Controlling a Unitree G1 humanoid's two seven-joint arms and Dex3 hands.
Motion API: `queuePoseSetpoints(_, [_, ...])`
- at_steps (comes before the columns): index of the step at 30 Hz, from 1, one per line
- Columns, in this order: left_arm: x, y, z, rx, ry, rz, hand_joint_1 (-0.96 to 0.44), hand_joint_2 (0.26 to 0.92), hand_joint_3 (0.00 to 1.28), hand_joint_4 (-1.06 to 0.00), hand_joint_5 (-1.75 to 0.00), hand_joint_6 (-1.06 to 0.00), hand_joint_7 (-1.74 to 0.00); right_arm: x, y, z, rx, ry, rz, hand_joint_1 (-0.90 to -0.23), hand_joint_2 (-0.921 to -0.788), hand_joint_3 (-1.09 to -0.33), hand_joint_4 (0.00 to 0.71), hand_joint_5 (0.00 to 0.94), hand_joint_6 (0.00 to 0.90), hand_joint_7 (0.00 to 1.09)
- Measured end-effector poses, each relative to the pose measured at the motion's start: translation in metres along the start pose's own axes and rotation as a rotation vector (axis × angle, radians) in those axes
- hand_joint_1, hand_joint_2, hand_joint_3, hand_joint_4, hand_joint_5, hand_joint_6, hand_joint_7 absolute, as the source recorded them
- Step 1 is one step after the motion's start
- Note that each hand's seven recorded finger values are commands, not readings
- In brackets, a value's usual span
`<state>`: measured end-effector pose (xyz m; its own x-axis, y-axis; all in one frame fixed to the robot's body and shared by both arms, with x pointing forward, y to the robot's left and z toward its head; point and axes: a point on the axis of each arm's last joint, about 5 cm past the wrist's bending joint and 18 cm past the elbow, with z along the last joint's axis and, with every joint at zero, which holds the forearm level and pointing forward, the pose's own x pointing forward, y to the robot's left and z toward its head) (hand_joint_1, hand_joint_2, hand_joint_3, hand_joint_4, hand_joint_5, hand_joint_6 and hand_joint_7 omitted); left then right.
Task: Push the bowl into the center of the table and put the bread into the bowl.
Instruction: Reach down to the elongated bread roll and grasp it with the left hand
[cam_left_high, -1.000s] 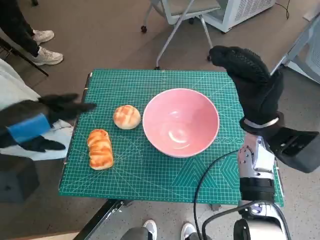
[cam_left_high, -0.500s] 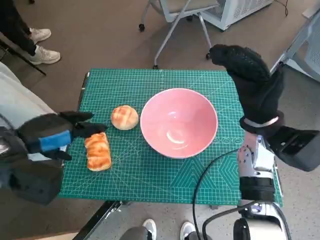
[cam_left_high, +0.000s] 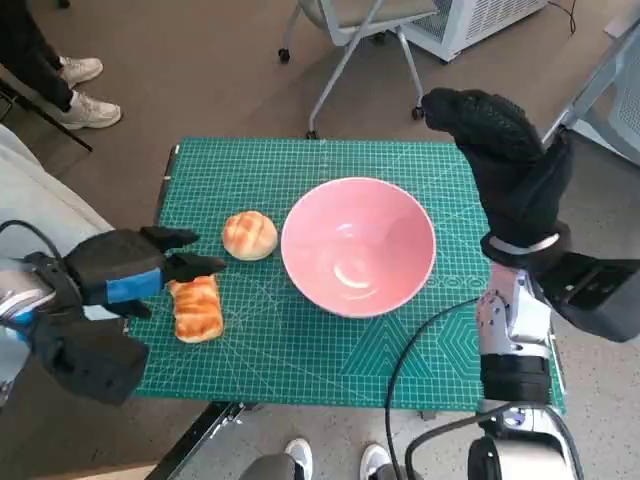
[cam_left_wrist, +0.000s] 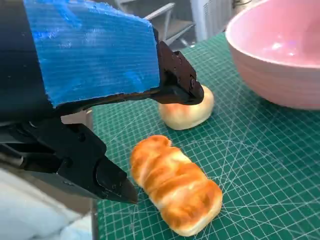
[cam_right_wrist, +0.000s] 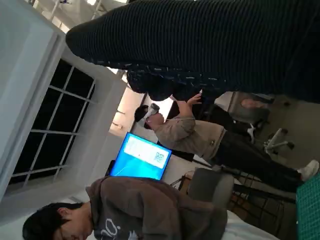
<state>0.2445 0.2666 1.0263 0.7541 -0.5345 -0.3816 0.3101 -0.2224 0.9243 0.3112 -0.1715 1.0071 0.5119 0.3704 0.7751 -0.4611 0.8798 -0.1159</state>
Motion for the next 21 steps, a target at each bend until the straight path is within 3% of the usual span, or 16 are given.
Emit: queuePoseSetpoints(21, [0.025, -0.03, -0.011, 0.013, -0.135, -0.001, -0.07, 0.785, 0.02, -0.51, -0.02, -0.56, -0.02, -0.0026, -0.001, 0.002, -0.004, 0.002, -0.003, -0.663, -0.921, -0.757, 0.151, 0.008, -0.001, 0.49])
